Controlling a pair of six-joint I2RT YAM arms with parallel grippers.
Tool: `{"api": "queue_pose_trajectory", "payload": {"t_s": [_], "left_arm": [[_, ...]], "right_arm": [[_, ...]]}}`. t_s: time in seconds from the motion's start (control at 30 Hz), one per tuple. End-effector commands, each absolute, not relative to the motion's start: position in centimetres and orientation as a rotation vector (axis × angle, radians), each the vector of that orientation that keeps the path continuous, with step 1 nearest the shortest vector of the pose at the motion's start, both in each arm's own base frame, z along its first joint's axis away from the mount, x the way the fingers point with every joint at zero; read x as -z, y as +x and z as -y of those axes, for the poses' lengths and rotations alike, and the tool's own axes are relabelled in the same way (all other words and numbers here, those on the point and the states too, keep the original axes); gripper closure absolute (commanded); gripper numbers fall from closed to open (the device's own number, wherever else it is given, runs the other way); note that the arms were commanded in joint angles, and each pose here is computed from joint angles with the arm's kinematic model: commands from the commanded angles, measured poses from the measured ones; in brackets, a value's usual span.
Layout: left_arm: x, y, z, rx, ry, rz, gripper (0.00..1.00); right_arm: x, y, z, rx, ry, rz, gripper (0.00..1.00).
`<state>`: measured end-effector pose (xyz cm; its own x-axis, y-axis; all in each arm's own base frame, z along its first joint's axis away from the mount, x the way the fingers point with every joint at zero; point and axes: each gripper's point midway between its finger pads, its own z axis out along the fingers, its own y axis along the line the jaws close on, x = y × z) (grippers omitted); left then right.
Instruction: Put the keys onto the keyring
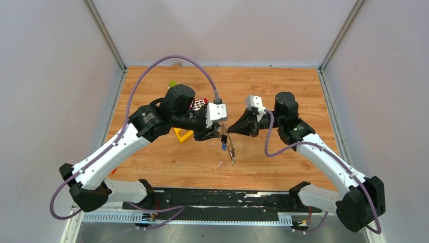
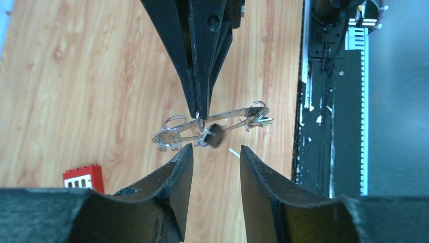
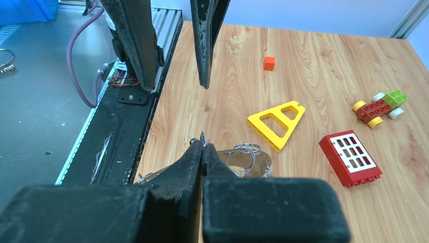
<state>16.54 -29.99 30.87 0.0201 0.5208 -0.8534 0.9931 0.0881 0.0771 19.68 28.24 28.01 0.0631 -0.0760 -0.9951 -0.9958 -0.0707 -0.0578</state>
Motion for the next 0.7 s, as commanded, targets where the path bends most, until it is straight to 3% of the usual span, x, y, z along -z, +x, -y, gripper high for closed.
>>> {"api": "queue_pose_trajectory", "payload": {"t_s": [0.0, 0.37, 0.67], "left_arm": [[-32.4, 17.4, 29.6, 0.712, 1.533, -1.44, 0.52], [-33.0, 17.2, 31.1, 0.71, 1.506, -1.099, 0.5], [-31.3, 16.5, 32.2, 0.764, 1.59, -1.032, 0.55]], "right_arm": [[-30.7, 18.9, -27.7, -1.147, -1.361, -1.078, 1.0], [-31.5, 17.6, -27.4, -1.188, -1.399, -1.013, 1.0], [-31.1, 17.4, -27.5, -1.214, -1.412, -1.012, 1.0]]}}
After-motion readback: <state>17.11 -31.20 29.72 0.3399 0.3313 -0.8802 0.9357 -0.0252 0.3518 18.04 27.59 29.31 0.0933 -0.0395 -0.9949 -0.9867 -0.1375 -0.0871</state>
